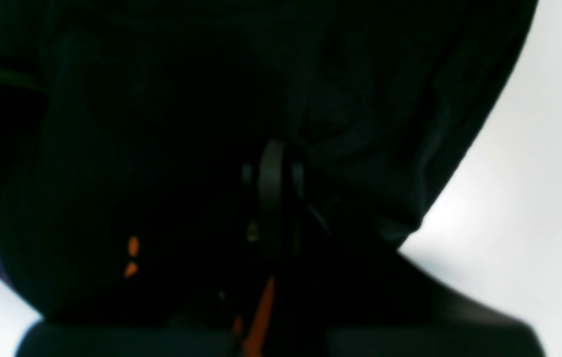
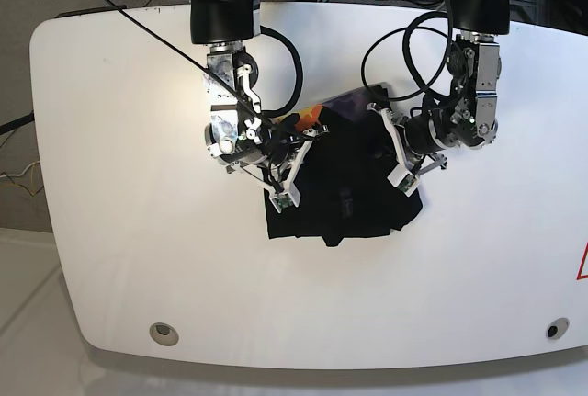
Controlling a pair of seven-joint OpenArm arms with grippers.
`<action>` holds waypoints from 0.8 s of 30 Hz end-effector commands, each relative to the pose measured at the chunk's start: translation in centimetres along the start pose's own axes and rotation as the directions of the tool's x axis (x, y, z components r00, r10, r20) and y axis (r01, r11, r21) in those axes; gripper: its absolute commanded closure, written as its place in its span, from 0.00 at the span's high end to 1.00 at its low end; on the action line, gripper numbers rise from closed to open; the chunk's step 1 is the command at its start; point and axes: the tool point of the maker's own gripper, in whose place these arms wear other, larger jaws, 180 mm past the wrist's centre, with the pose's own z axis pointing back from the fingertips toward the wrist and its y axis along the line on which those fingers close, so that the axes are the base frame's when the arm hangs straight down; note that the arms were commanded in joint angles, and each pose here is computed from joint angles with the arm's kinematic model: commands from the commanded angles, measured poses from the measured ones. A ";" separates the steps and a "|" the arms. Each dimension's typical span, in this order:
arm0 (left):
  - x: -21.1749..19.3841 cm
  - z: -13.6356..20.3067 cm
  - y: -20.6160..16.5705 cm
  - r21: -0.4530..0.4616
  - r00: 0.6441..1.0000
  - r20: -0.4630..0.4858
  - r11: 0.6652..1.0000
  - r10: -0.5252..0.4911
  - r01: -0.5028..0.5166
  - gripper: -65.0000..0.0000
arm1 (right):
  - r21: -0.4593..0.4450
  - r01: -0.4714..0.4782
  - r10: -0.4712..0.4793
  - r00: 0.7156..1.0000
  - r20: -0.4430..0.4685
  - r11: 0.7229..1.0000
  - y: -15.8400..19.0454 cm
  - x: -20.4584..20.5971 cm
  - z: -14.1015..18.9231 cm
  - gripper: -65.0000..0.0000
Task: Fold the T-shirt properly
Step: 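Hold the shirt edges with both grippers and press them square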
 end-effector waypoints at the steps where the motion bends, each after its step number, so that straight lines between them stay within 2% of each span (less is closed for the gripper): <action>1: -1.4 0.8 2.6 0.085 0.996 -0.089 0.996 -0.015 0.023 0.00 | -0.081 -0.003 -0.003 0.998 -0.070 0.997 -2.4 -1.0 0.2 0.00; 12: -0.5 0.7 3.8 0.099 0.996 -0.085 0.995 -0.013 0.022 0.00 | -0.067 0.033 -0.038 0.996 -0.080 0.997 -2.9 -1.5 -1.2 0.00; 18: 0.1 0.9 3.9 0.103 0.997 -0.078 0.994 -0.024 0.032 0.00 | -0.085 0.026 -0.030 0.998 -0.046 0.996 -3.2 -0.4 -0.1 0.00; 22: 2.0 1.7 3.6 0.116 0.997 -0.034 0.991 -0.065 0.069 0.00 | -0.108 0.018 -0.020 1.000 -0.020 0.994 -3.5 0.5 1.3 0.00; 24: 3.0 2.2 3.4 0.126 0.996 -0.008 0.988 -0.091 0.092 0.00 | -0.127 0.014 -0.012 1.000 0.020 0.992 -3.8 1.4 2.6 0.00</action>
